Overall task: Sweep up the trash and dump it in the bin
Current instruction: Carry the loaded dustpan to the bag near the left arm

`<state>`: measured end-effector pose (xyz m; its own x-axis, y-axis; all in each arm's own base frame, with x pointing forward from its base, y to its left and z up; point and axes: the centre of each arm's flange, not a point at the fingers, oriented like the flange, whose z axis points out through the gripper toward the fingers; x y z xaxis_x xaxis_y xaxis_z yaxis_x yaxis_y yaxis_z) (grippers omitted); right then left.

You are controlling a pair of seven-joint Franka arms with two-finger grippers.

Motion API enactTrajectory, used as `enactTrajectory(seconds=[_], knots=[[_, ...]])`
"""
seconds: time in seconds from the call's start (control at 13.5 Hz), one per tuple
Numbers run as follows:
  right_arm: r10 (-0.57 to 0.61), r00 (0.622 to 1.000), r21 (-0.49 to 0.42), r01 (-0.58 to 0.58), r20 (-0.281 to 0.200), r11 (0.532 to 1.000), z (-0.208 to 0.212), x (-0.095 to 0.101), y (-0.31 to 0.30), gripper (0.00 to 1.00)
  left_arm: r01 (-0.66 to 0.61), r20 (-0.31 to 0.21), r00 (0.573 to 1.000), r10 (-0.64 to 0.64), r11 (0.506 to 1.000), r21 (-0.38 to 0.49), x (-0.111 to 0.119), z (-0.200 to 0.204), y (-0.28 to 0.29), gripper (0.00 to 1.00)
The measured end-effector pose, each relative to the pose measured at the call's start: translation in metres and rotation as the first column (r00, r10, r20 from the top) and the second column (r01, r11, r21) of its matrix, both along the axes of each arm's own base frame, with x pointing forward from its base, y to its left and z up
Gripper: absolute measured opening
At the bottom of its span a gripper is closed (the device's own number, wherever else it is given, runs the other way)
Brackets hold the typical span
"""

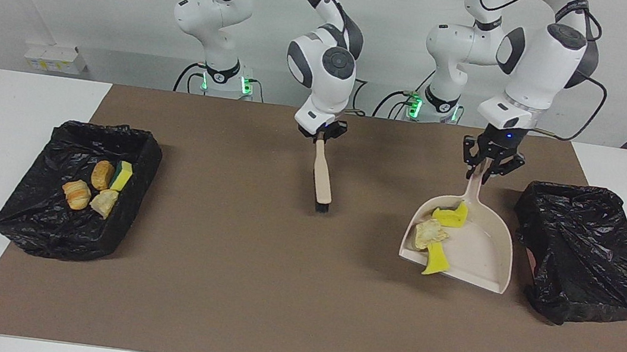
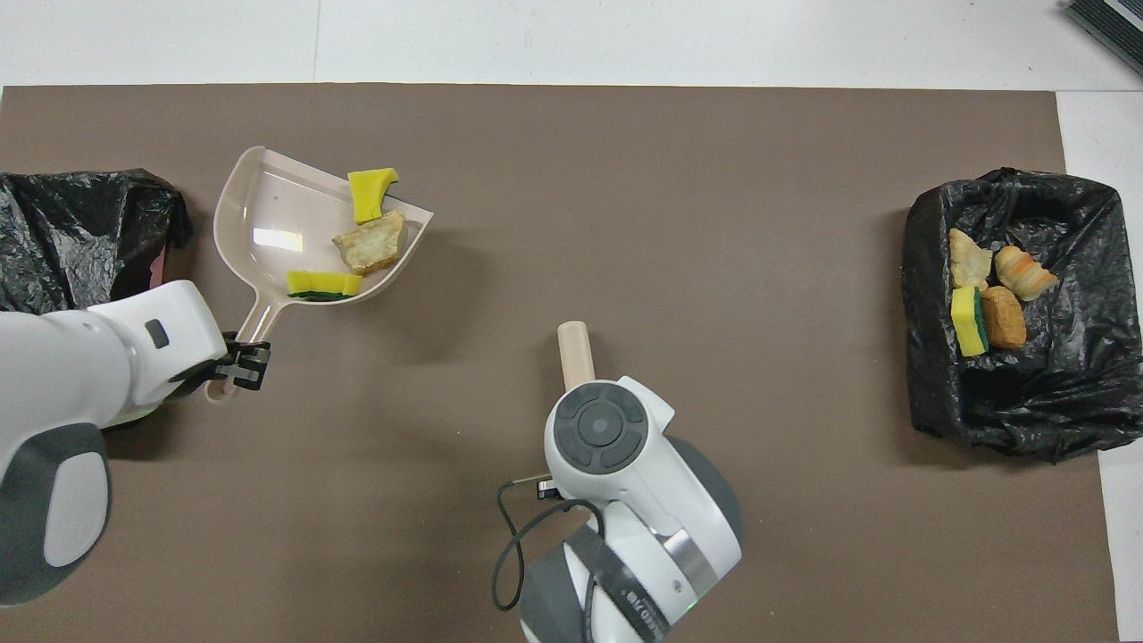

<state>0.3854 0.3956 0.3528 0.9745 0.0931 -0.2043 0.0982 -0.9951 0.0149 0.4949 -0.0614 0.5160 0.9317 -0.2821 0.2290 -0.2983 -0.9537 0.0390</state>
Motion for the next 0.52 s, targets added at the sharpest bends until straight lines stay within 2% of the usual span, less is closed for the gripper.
enactTrajectory(seconds=[0.22,0.37,0.52], knots=[[-0.07,0.997,-0.006,0.07,0.012,0.998,-0.01,-0.031,0.024,0.26,-0.048,-0.039,0.998,0.046,0.998,-0.051,0.004,0.043,0.066,0.33],[-0.098,0.995,0.007,0.098,0.025,0.995,-0.014,-0.044,0.035,0.26,-0.079,-0.025,0.997,0.077,0.996,-0.049,0.002,0.06,0.115,0.33],[-0.103,0.995,0.0,0.103,0.017,0.995,-0.018,-0.046,0.035,0.26,-0.092,0.003,0.996,0.093,0.995,-0.032,-0.003,0.068,0.167,0.33]])
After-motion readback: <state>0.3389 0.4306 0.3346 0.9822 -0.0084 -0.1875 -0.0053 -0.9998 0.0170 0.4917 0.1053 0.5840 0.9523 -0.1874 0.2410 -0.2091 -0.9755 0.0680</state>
